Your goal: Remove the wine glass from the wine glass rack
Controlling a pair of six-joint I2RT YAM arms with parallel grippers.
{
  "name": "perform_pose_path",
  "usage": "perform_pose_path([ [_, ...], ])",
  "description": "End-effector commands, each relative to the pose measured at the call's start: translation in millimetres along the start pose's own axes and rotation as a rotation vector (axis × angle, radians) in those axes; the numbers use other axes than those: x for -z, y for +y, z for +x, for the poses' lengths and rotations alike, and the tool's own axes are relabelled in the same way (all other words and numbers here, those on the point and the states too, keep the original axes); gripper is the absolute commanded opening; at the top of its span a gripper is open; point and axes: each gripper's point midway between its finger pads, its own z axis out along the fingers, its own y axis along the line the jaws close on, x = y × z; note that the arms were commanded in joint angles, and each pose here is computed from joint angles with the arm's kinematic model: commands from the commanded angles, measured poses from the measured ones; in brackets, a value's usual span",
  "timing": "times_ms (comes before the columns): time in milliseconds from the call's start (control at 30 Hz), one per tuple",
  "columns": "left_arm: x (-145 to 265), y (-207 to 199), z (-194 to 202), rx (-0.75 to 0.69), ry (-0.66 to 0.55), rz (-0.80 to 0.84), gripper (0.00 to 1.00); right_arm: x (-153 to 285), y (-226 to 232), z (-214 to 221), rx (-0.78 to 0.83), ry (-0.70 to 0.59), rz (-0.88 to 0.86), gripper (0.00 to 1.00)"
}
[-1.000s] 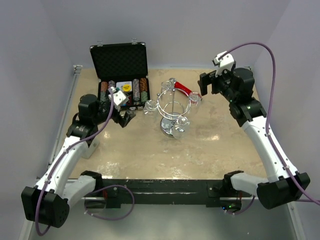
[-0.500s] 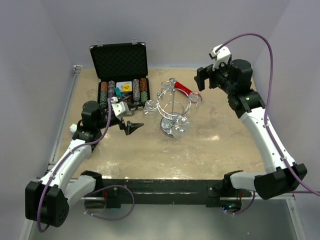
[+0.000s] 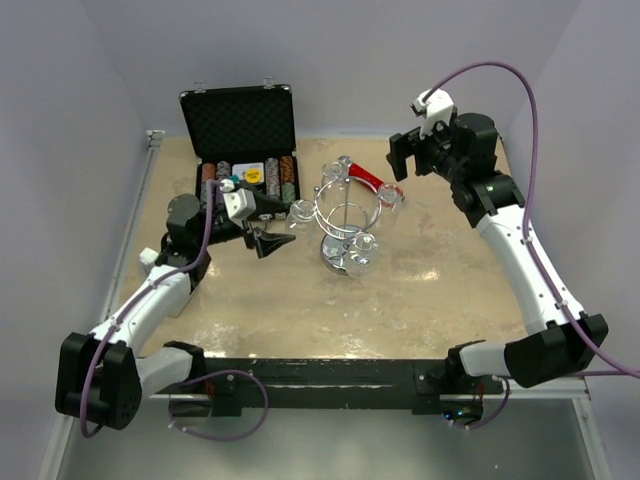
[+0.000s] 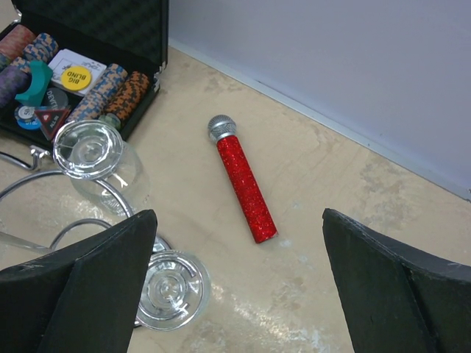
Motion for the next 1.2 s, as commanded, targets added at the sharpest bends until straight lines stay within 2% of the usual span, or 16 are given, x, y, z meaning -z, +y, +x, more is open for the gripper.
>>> perform_pose_path([
  [0, -9.6, -2.2, -25.2, -0.035, -0.059, 0.06, 0.84, 8.8, -5.5, -23.2, 0.021, -0.062, 0.023, 0.98],
  [67, -14.6, -6.3, -22.8, -0.029, -0.065, 0.08, 0.81, 8.9, -5.0, -18.6, 0.021, -0.05, 0.022, 0.98],
  [167, -23.2, -12.1, -21.0, -0.029, -0.077, 0.094, 0.8, 11.1, -5.7, -15.3, 0.031, -0.035, 0.026, 0.98],
  [233, -23.5, -9.1, -21.6, -0.015, -0.082, 0.061, 0.85, 12.9, -7.0, -15.4, 0.039, -0.028, 0.031, 0.98],
  [267, -21.9, -5.9, -22.0, -0.015, -0.081, 0.034, 1.0, 12.8, -7.3, -15.6, 0.04, -0.024, 0.032, 0.98],
  [367, -11.9, 4.7, -7.0, -0.062, -0.028, -0.075, 1.0, 14.6, -9.2, -17.0, 0.053, -0.017, 0.039, 0.98],
  [500, -2.7, 15.1, 14.8, -0.036, -0.001, -0.175, 1.0, 13.0, -11.3, -17.3, 0.061, -0.007, 0.045, 0.98],
  [833, -19.7, 20.2, 52.2, -0.029, -0.025, -0.111, 1.0, 6.9, -13.0, -19.4, 0.08, 0.025, 0.035, 0.98],
  [967, -29.6, 12.4, 56.8, -0.037, -0.044, -0.026, 1.0, 5.5, -13.1, -13.7, 0.085, 0.047, 0.033, 0.99],
  [1167, -41.6, 17.0, 51.3, -0.045, -0.078, 0.001, 1.0, 1.0, -12.9, -5.2, 0.091, 0.072, 0.028, 0.98],
])
